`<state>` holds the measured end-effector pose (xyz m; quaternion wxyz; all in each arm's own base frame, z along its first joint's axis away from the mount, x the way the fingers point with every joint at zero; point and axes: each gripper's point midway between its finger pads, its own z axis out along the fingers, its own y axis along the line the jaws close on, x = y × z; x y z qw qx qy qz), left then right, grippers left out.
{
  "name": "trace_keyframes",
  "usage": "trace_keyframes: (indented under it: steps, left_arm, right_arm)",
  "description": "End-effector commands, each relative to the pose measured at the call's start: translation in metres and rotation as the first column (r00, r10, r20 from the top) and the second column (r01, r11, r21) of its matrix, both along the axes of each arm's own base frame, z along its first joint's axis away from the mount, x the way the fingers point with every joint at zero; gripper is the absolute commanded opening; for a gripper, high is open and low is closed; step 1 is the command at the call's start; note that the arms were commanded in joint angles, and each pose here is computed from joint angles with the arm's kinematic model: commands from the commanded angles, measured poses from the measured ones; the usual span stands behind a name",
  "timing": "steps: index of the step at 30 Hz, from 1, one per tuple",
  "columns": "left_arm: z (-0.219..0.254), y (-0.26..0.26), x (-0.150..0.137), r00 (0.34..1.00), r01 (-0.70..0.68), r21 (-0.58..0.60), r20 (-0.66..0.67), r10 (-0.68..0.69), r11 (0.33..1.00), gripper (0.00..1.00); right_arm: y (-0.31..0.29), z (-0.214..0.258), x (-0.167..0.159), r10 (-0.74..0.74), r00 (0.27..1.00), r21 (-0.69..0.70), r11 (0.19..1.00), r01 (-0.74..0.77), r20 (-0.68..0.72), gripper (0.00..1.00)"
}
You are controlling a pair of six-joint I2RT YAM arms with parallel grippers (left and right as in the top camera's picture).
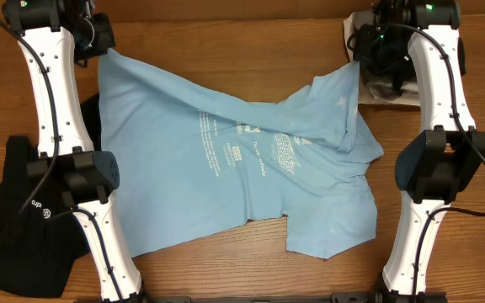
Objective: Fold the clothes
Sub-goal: 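Pull the shirt's top edge outward with both grippers to smooth it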
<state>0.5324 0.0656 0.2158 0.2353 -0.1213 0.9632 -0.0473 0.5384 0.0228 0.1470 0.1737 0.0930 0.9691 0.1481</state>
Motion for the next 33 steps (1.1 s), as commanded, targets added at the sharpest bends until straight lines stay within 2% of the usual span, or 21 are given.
trace_keyframes:
  steps: [1,9,18,21,26,33]
  left_arm:
    - [0.025,-0.006,0.005,0.997,0.014,-0.002,0.079,-0.014,1.000,0.04]
    - [0.045,0.001,0.033,0.976,0.003,0.033,0.216,-0.010,0.999,0.04]
    - [0.079,0.008,0.067,0.916,-0.019,0.063,0.402,-0.008,0.998,0.04]
    - [0.079,0.008,0.066,0.917,-0.019,0.063,0.399,-0.008,0.998,0.04]
    - [0.061,0.013,0.051,0.950,-0.042,0.078,0.311,0.016,0.996,0.04]
    - [0.057,0.027,0.045,0.957,-0.077,0.096,0.286,0.047,0.992,0.04]
  right_arm:
    - [-0.004,0.017,0.010,-0.001,0.998,-0.022,1.000,0.003,0.069,0.04]
    - [-0.006,0.029,0.032,0.014,0.985,-0.042,0.999,-0.007,0.175,0.04]
    - [-0.014,0.046,0.059,0.001,0.954,-0.083,0.996,0.025,0.301,0.04]
    - [-0.011,0.054,0.067,0.023,0.937,-0.089,0.996,0.008,0.348,0.04]
    - [0.000,0.086,0.074,0.083,0.895,-0.070,0.996,-0.058,0.437,0.04]
    - [0.004,0.176,0.064,0.165,0.792,-0.139,0.985,-0.101,0.588,0.04]
